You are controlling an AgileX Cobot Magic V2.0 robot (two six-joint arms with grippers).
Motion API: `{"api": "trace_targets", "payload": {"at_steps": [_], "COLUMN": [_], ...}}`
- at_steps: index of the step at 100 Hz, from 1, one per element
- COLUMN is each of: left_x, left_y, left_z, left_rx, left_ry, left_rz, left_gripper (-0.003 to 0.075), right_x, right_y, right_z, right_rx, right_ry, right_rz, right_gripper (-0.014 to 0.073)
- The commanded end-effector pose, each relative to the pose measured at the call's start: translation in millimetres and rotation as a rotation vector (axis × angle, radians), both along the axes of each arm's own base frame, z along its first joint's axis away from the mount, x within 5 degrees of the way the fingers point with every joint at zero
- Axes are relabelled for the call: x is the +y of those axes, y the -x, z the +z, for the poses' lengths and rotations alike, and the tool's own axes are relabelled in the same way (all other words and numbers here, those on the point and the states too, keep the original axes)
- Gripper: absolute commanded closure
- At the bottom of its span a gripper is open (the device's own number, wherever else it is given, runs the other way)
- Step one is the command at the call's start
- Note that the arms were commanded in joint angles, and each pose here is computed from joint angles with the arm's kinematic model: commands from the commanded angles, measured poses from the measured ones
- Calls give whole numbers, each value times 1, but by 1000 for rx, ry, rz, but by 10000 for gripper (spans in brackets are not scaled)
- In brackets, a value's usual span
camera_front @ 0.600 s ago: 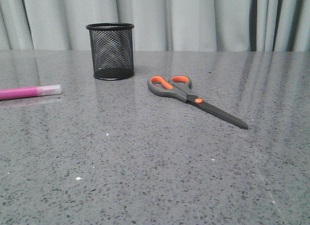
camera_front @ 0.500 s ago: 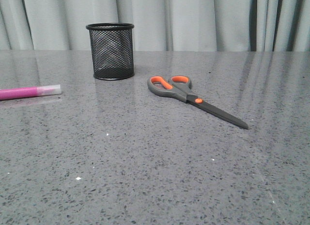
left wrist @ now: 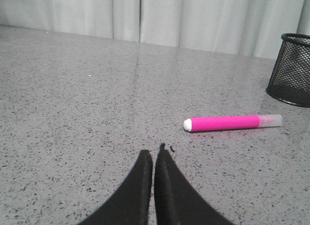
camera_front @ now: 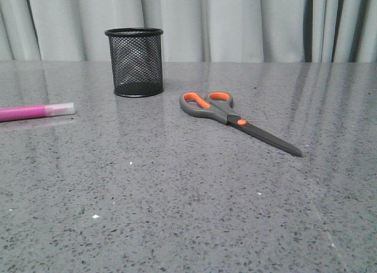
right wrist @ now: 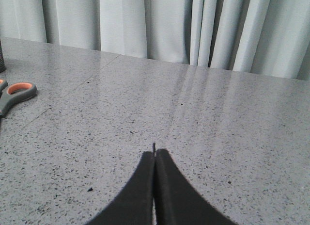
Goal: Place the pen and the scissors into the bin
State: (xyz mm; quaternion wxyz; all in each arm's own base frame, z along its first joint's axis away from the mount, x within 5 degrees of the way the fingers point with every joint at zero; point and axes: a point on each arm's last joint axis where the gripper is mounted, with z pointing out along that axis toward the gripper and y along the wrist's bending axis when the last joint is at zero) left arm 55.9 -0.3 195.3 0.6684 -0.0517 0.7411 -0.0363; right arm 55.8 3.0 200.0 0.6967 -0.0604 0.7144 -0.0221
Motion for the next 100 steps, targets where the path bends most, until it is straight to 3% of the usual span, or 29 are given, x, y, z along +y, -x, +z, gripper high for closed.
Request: {"api": "trace_targets", "payload": {"at_steps": [1,58,86,100], "left_x": [1,1,1,1], "left_y": [1,1,1,1], "left_z": [0,0,5,6], "left_rx": [-78,-78,-138,-141], "left_ry": [18,24,174,208], "left_rz": [5,5,11,11], "left_gripper": [741,741,742,742], "right_x": [0,0,0,-1], "right_y": [1,1,1,1], "right_z": [2,2,6,8], "right_rx": [-73,-77,-122,-134], "right_ry": [7,6,-58,-199], "right_rz": [-7,-7,-5,-4], "right_gripper": [663,663,663,663]}}
